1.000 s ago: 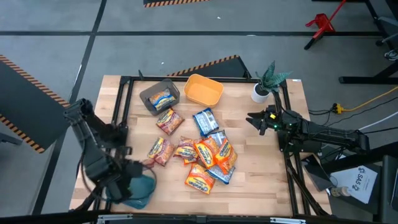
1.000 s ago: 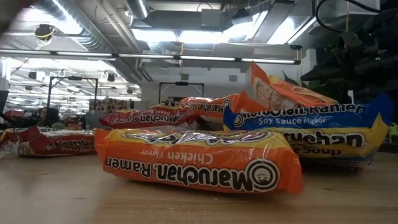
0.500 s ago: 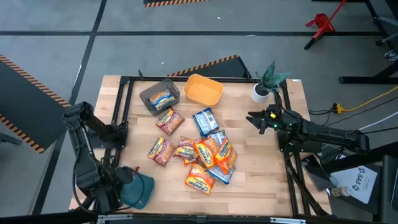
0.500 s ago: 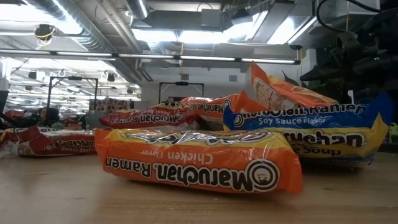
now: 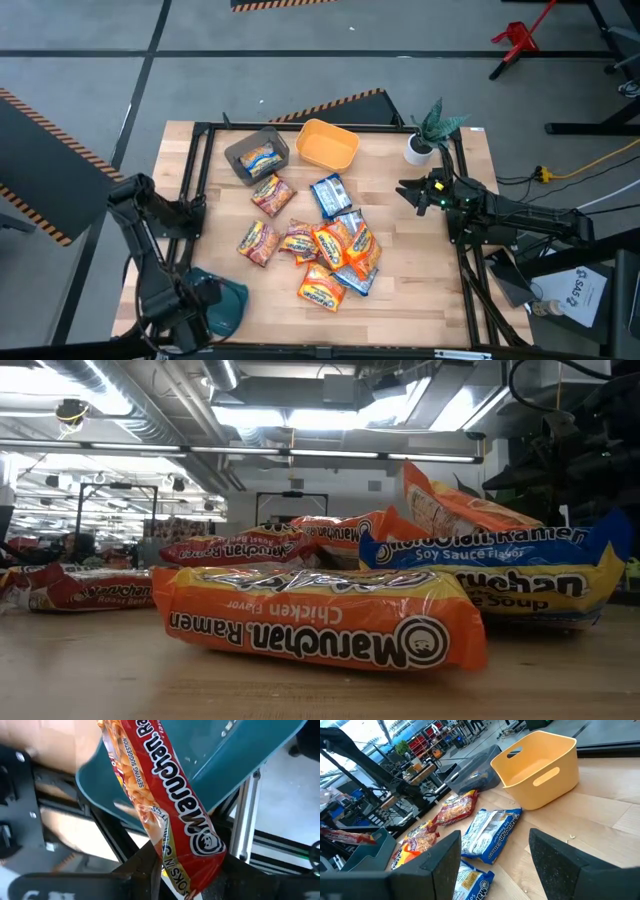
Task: Sort Maruchan noodles
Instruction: Put the pack of red ramen noodle soup into the teal blue bin
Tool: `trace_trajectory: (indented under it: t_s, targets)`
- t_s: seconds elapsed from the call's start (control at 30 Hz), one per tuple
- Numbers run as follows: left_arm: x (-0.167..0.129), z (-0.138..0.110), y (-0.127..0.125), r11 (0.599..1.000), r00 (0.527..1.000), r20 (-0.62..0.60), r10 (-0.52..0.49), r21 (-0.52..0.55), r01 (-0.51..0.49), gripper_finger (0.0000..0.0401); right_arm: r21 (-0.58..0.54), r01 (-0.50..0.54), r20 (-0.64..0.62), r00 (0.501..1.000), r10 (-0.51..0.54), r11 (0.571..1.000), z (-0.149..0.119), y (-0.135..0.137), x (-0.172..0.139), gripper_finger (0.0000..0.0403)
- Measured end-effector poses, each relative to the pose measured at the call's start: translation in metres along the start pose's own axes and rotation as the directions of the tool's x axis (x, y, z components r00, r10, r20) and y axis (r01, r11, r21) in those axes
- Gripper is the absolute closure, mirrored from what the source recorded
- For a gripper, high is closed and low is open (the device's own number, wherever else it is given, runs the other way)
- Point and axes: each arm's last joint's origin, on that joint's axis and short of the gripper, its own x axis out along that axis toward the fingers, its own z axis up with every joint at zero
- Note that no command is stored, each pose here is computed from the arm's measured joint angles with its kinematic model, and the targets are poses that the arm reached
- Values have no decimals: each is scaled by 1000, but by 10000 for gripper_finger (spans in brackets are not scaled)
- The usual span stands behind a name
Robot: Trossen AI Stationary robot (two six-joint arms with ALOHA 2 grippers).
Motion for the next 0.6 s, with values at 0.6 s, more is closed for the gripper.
trace_trajectory:
  t_s: [0.6]
  targets:
    - [9, 16, 2, 993, 988, -151, -13, -119, -5, 312, -19, -1, -1, 1000, 1, 1000, 0, 0, 0, 182]
